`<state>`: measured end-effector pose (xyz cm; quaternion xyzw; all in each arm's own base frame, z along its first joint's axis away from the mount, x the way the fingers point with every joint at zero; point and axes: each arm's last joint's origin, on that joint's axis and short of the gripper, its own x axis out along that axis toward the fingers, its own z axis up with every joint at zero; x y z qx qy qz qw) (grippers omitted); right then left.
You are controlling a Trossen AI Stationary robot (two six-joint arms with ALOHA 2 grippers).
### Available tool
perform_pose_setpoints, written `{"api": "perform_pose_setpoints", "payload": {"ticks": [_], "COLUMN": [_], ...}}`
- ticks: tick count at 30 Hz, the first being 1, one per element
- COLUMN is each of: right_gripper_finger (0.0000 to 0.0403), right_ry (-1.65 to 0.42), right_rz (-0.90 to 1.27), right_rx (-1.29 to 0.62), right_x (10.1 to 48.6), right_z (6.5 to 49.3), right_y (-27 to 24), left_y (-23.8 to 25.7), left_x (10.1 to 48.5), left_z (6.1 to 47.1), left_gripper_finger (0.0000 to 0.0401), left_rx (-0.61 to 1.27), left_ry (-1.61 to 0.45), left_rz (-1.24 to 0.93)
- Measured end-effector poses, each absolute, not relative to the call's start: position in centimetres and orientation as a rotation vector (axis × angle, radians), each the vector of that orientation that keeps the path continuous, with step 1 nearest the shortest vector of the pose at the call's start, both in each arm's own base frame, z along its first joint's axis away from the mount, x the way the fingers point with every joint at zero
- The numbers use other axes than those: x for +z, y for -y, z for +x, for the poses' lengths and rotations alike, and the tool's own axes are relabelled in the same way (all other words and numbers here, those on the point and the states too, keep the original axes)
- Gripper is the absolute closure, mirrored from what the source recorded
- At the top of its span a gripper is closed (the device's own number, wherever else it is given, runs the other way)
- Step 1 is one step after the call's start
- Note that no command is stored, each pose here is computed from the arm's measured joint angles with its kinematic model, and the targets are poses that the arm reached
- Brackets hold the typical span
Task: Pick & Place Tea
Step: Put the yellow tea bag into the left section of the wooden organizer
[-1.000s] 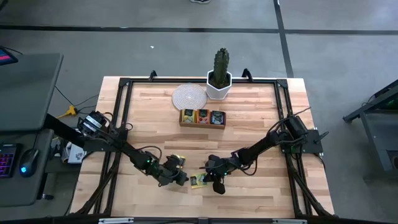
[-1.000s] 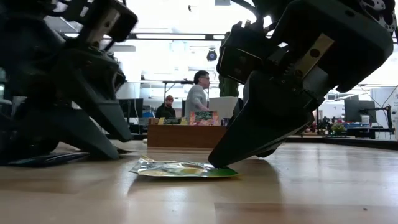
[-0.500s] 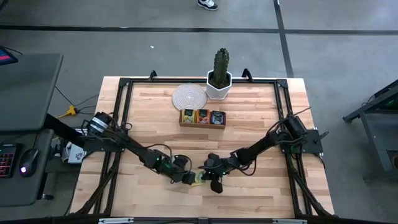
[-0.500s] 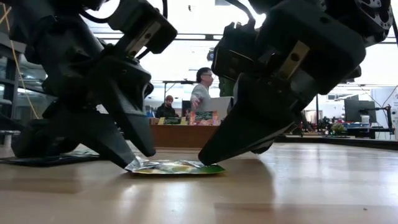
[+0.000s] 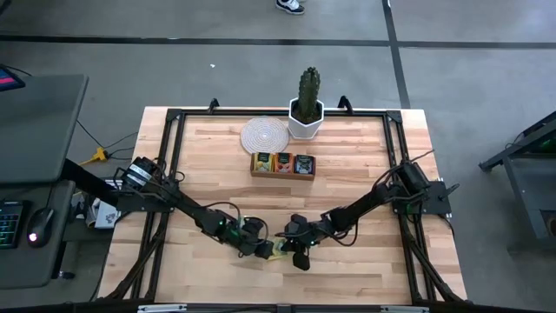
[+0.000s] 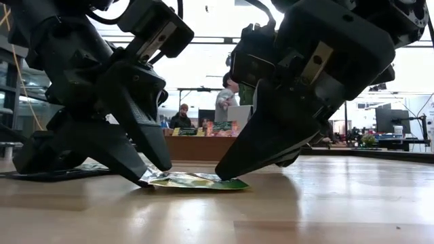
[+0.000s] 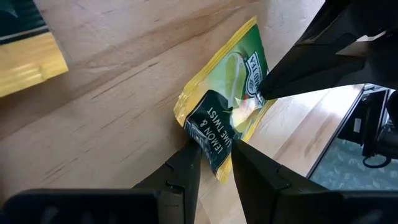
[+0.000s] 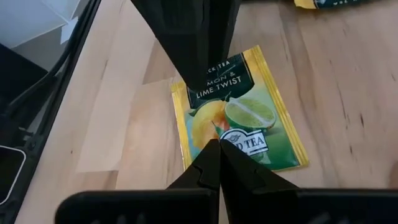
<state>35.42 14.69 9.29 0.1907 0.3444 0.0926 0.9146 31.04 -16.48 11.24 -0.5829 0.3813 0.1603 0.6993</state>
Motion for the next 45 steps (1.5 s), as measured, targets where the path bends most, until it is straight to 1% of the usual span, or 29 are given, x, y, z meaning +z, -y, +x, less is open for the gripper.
{"api": "perform_pose_setpoints", "payload": {"ticks": [10, 21, 24, 27, 28, 34, 37, 45], "right_gripper_finger": [0.0403, 0.0403, 0.0403, 0.0403, 0.0403, 0.0403, 0.0403, 0.0403], "right_ry": [-0.622, -0.637, -0.651, -0.666, -0.669, -0.689, -0.669, -0.608], "right_rz": [0.461, 0.475, 0.487, 0.494, 0.493, 0.506, 0.517, 0.476], "right_rx": [0.216, 0.214, 0.204, 0.200, 0.202, 0.250, 0.270, 0.253], "right_x": [10.0, 9.9, 9.8, 9.7, 9.7, 9.9, 10.9, 16.1], "right_z": [35.9, 35.8, 35.7, 35.6, 35.6, 35.5, 35.3, 33.9], "right_y": [-14.9, -15.0, -14.9, -15.0, -15.0, -15.2, -15.6, -15.8], "left_y": [16.4, 16.3, 16.3, 16.2, 16.1, 15.9, 15.9, 15.7], "left_x": [11.1, 11.1, 11.1, 11.0, 11.0, 10.9, 10.9, 12.4], "left_z": [31.0, 31.0, 31.0, 31.0, 31.0, 30.9, 31.0, 30.8], "left_gripper_finger": [0.0306, 0.0309, 0.0333, 0.0382, 0.0391, 0.0399, 0.0400, 0.0401], "left_rx": [0.385, 0.370, 0.367, 0.376, 0.385, 0.394, 0.380, 0.333], "left_ry": [-0.818, -0.800, -0.803, -0.788, -0.777, -0.770, -0.770, -0.724], "left_rz": [-1.284, -1.218, -1.197, -1.158, -1.148, -1.097, -1.065, -0.979]}}
